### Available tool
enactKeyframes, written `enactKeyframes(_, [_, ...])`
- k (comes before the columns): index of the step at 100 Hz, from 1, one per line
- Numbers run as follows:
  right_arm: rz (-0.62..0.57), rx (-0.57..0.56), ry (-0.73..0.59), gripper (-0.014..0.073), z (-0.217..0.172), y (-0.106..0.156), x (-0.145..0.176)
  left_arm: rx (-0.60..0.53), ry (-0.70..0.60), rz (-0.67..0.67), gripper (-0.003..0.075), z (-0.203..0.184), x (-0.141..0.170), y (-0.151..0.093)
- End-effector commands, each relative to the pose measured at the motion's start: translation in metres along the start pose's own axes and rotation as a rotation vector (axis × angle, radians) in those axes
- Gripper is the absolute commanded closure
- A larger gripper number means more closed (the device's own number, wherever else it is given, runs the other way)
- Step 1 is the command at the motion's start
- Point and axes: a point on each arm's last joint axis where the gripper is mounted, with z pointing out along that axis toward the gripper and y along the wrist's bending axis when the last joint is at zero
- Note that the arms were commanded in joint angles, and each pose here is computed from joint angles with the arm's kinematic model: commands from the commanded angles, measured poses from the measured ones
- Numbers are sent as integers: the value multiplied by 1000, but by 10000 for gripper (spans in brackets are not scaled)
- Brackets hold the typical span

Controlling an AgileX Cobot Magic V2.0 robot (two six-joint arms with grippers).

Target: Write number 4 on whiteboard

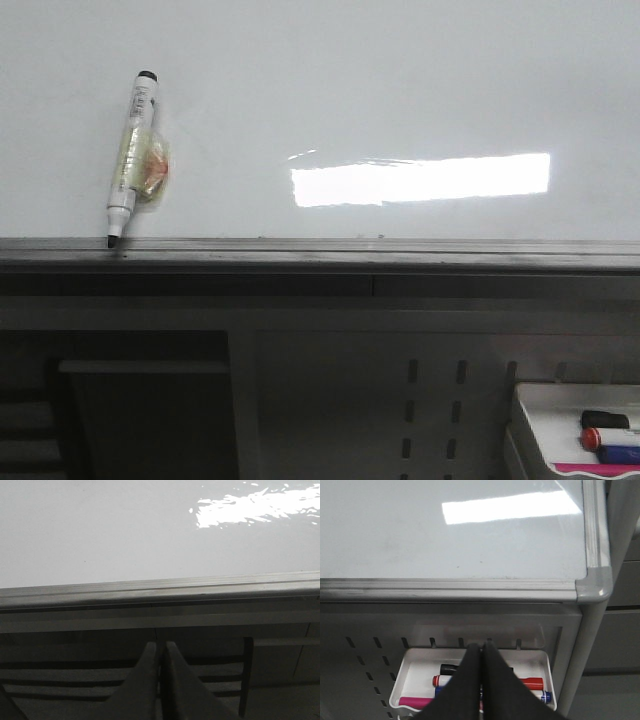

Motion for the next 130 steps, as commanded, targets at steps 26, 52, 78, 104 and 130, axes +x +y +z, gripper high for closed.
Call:
enactKeyframes(26, [-3, 7, -14, 660, 1, 0, 5, -7, -49, -3, 741, 2, 5, 0])
enactKeyframes(52, [-3, 7, -14, 660, 1, 0, 5, -7, -49, -3, 741, 2, 5, 0])
enactKeyframes(78, [-3, 7, -14, 660, 1, 0, 5, -8, -50, 0, 741, 2, 5, 0])
enactKeyframes(104, [-3, 7, -20, 660, 1, 0, 4, -13, -69, 10, 741, 2, 3, 0])
enactKeyframes(130, [-13, 2, -153, 660, 0, 0, -8, -15, -71, 15, 741, 2, 3, 0])
